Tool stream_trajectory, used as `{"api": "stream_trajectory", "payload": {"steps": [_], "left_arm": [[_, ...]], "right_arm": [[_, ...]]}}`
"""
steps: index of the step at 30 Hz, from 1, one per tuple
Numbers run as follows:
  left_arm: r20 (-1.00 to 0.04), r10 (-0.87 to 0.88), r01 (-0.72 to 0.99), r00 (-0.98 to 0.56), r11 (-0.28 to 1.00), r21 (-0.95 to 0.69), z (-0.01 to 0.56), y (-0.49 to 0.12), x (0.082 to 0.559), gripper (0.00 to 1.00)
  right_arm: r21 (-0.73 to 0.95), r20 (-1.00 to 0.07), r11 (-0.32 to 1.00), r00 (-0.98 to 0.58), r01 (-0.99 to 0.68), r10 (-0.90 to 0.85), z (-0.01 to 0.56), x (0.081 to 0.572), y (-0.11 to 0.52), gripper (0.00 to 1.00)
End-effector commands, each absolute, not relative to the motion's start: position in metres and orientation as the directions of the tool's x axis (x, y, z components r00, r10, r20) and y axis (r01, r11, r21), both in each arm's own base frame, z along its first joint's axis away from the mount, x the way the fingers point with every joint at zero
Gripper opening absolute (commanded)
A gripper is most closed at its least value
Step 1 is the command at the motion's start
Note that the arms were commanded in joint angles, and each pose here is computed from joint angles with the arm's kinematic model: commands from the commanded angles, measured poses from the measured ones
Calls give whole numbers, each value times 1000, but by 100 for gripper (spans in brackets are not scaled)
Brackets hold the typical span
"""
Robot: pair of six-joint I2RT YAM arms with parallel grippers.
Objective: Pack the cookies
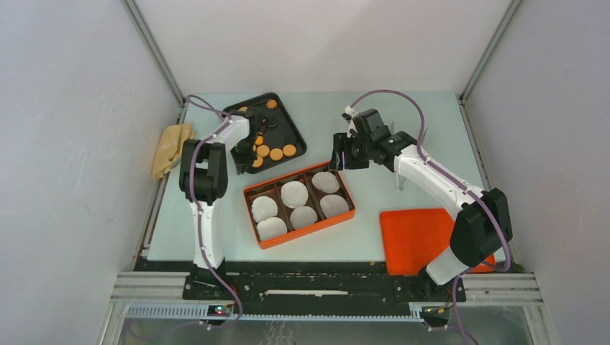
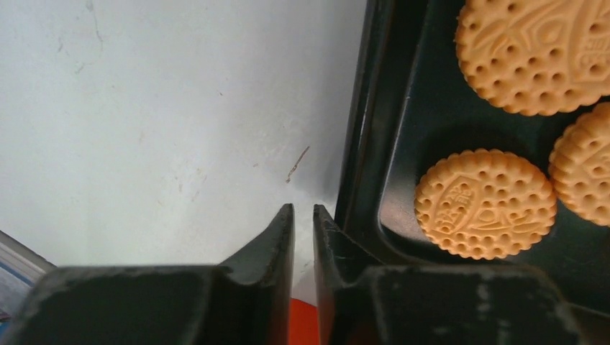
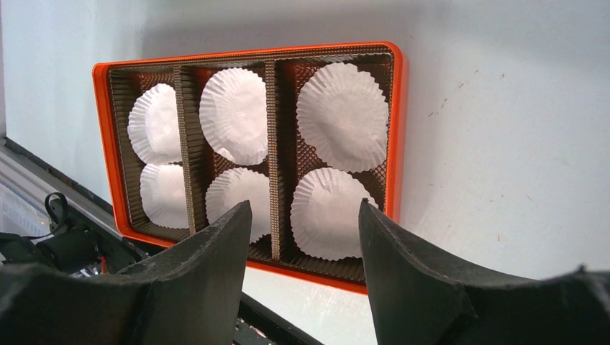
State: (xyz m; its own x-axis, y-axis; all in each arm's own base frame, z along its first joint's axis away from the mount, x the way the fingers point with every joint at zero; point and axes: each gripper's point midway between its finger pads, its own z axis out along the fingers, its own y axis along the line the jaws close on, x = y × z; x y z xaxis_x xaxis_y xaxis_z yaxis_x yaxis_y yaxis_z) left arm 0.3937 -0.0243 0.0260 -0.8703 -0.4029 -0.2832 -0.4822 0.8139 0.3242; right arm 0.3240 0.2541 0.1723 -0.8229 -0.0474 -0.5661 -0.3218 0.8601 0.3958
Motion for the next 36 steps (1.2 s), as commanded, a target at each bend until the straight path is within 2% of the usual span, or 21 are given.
{"api": "stream_trajectory", "payload": {"steps": [1, 3, 8, 15, 23, 26, 31, 33, 36], "left_arm": [[-355, -393, -491, -848, 834, 251, 51, -37, 403, 30], [-385, -392, -492, -836, 845, 208, 60, -44, 402, 38], [-456, -451, -536, -767, 841, 69, 79, -50, 405, 45], [-421, -468, -531, -777, 847, 39, 65, -56, 420, 43], [-383, -464, -531, -798, 843, 84, 46, -56, 424, 39], [-381, -465, -527, -799, 847, 71, 47, -59, 431, 29], [-359, -449, -496, -818, 867, 46, 44, -74, 440, 5], [-349, -428, -461, -834, 887, 13, 45, -91, 444, 0], [-344, -363, -374, -866, 927, -36, 50, -128, 453, 0]], "right_arm": [[399, -588, 848, -807, -349, -56, 184, 320, 253, 65], [401, -586, 845, -808, -354, -60, 184, 319, 253, 65], [409, -586, 836, -808, -366, -67, 184, 318, 256, 65], [420, -577, 826, -813, -377, -77, 183, 314, 259, 65], [421, -583, 824, -809, -378, -73, 187, 315, 257, 65], [421, -581, 825, -810, -377, -73, 185, 314, 257, 65], [418, -588, 828, -806, -373, -67, 187, 315, 256, 65], [412, -591, 833, -804, -370, -65, 186, 316, 255, 65], [405, -585, 842, -809, -357, -61, 181, 318, 253, 65]]}}
